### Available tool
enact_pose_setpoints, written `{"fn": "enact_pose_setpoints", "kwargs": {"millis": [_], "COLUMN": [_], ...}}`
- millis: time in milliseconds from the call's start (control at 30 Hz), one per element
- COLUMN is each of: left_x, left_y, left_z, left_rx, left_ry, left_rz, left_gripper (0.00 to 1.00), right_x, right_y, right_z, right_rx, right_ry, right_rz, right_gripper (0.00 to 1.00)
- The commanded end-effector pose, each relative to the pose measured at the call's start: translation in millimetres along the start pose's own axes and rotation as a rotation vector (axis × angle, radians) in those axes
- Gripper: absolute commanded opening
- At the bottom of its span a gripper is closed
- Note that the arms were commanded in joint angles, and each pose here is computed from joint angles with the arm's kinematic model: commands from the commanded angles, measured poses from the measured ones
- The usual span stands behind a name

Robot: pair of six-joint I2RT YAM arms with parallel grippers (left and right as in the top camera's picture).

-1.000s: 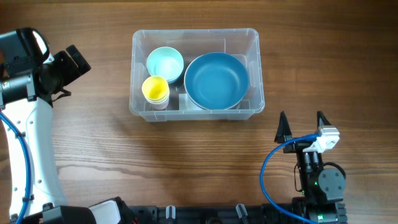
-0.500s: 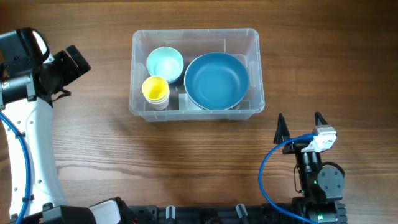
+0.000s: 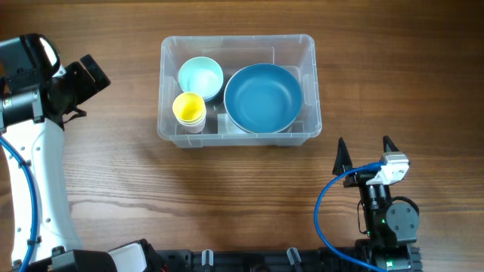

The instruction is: Pack container

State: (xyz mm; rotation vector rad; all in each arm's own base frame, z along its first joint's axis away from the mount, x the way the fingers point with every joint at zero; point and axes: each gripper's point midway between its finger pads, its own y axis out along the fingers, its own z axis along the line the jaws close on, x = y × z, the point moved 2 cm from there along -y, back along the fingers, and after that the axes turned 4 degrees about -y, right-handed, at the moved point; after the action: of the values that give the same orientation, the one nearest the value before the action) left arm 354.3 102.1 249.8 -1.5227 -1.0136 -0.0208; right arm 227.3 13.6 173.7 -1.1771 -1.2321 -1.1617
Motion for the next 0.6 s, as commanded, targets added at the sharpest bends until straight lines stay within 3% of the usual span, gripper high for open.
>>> {"fn": "enact_pose_setpoints", "kwargs": {"millis": [0,333,567], "left_x": [5,5,11], "left_y": [-9,-11,-71], "left_z": [-3,-3,-15], "left_rx": [-0.018,-0.021,-0.091], "left_ry": [-0.015,-0.014,0.009], "left_rz": [-0.023,-0.028,-0.172], "left_gripper": [1.0,1.0,1.0], "right_x": [3,3,3], "right_y": [-1,-1,-1], "right_z": [2,2,2], "right_rx": [0.016,0.016,0.016], "right_ry": [-0.011,-0.011,-0.011], "right_rz": [-0.015,-0.015,-0.015], "right_gripper": [1.0,1.0,1.0]}}
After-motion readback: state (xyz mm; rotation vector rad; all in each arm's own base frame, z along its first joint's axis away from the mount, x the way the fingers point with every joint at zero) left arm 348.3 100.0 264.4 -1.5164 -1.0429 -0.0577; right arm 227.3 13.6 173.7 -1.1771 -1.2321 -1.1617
